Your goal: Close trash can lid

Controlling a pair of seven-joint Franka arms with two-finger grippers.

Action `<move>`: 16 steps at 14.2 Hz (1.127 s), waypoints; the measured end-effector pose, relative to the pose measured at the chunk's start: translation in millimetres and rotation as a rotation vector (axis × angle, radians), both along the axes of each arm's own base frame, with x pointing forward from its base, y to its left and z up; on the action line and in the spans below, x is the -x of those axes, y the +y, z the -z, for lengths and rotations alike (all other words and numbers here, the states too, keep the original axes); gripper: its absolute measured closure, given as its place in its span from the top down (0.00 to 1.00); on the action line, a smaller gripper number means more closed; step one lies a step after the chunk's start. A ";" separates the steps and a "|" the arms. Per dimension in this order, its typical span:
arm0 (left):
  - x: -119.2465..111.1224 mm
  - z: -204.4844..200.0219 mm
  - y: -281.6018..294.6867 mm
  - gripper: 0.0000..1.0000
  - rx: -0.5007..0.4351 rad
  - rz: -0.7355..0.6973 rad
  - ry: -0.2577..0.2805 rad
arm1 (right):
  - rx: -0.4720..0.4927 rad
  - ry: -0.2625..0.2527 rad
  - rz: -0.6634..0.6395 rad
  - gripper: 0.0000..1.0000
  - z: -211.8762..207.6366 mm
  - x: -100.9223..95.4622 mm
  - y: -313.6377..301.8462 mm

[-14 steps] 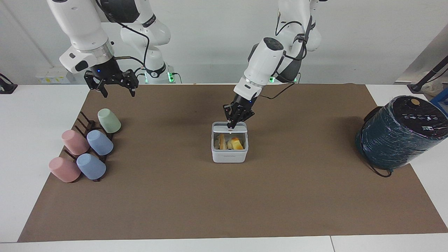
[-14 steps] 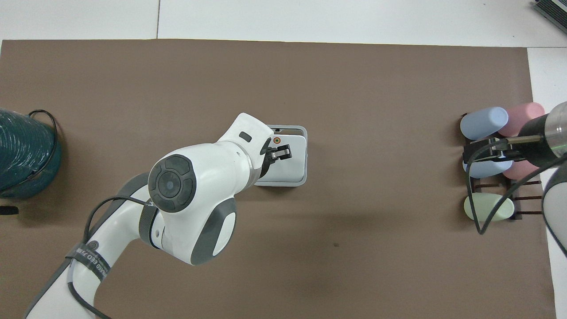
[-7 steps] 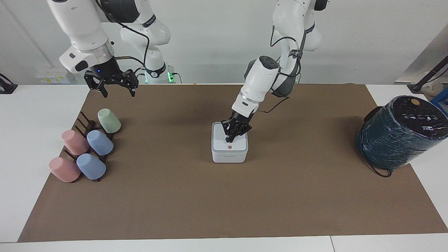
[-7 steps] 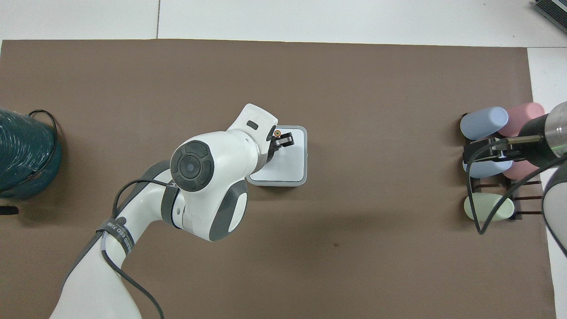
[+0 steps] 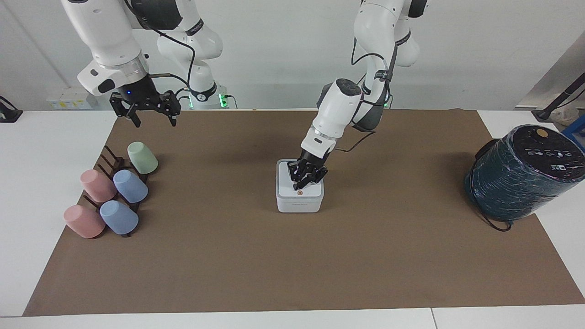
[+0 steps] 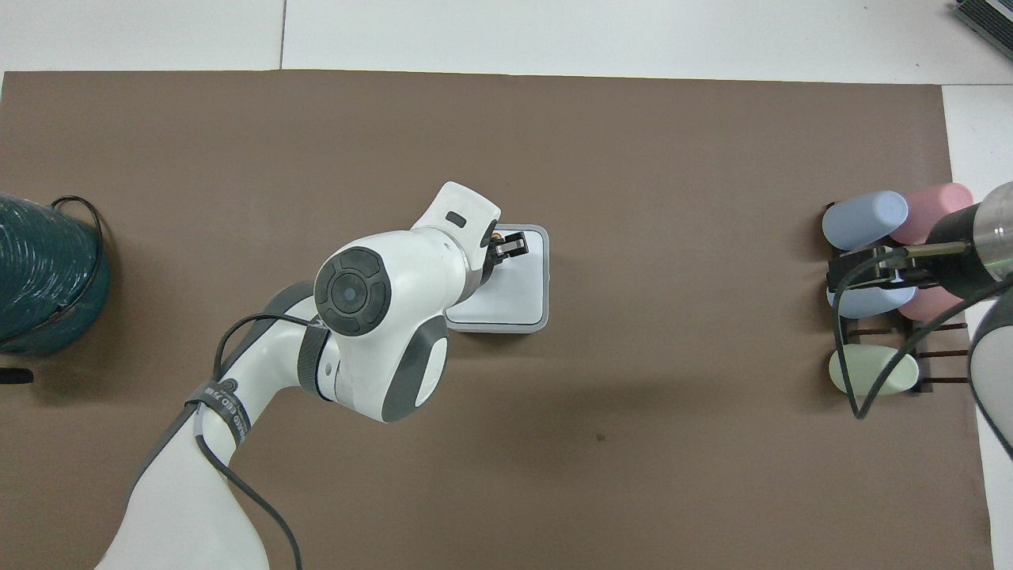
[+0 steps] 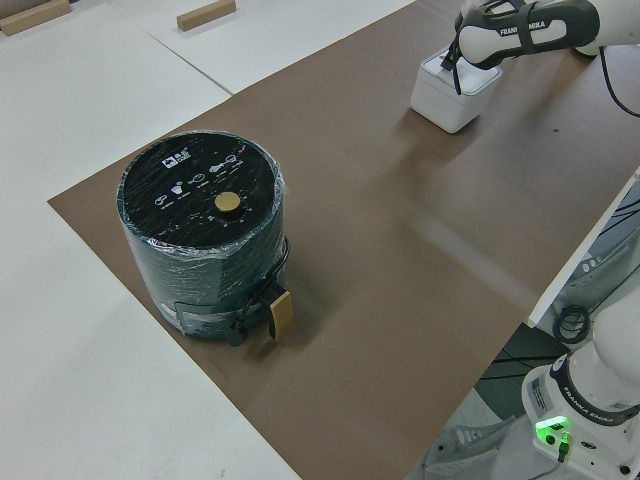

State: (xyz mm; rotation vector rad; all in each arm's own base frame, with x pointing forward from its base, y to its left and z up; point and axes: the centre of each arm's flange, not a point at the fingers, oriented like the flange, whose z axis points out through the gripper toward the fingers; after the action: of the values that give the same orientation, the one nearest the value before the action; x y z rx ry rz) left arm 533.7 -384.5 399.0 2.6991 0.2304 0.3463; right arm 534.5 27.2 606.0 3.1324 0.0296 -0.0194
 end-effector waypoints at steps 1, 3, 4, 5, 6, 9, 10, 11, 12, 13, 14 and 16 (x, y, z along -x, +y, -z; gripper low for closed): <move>-2.4 -2.7 -0.4 0.19 -0.010 0.008 0.017 | 0.000 0.000 0.000 1.00 0.0 0.0 0.0; -15.6 -22.2 6.3 0.19 -0.057 0.034 0.087 | 0.000 0.000 0.000 1.00 0.0 0.0 0.0; -25.4 -38.5 15.9 0.19 -0.079 0.039 0.121 | 0.000 0.000 0.000 1.00 0.0 0.0 0.0; -35.2 -57.3 28.0 0.20 -0.099 0.046 0.153 | 0.000 0.000 0.000 1.00 0.0 0.0 0.0; -43.0 -74.7 40.3 0.20 -0.123 0.062 0.173 | 0.000 0.000 0.000 1.00 0.0 0.0 0.0; -59.4 -108.9 86.2 0.22 -0.212 0.117 0.232 | 0.000 0.000 0.000 1.00 0.0 0.0 0.0; -63.7 -116.1 103.7 0.23 -0.241 0.146 0.251 | 0.000 0.000 0.000 1.00 0.0 0.0 0.0; -68.1 -121.9 123.8 0.23 -0.275 0.179 0.267 | 0.000 0.000 0.000 1.00 0.0 0.0 0.0; -72.7 -125.3 144.9 0.24 -0.307 0.210 0.281 | 0.000 0.000 0.000 1.00 0.0 0.0 0.0; -77.7 -127.9 167.3 0.25 -0.329 0.239 0.291 | 0.000 0.000 0.000 1.00 0.0 0.0 0.0; -83.0 -132.0 192.4 0.25 -0.341 0.268 0.293 | 0.000 0.000 0.000 1.00 0.0 0.0 0.0; -88.2 -142.4 239.8 0.29 -0.351 0.327 0.295 | 0.000 0.000 0.000 1.00 0.0 0.0 0.0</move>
State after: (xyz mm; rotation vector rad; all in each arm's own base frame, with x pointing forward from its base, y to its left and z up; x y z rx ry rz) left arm 621.9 -144.7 541.4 3.0592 -0.2099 -0.1231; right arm 534.5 27.2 606.0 3.1324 0.0296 -0.0194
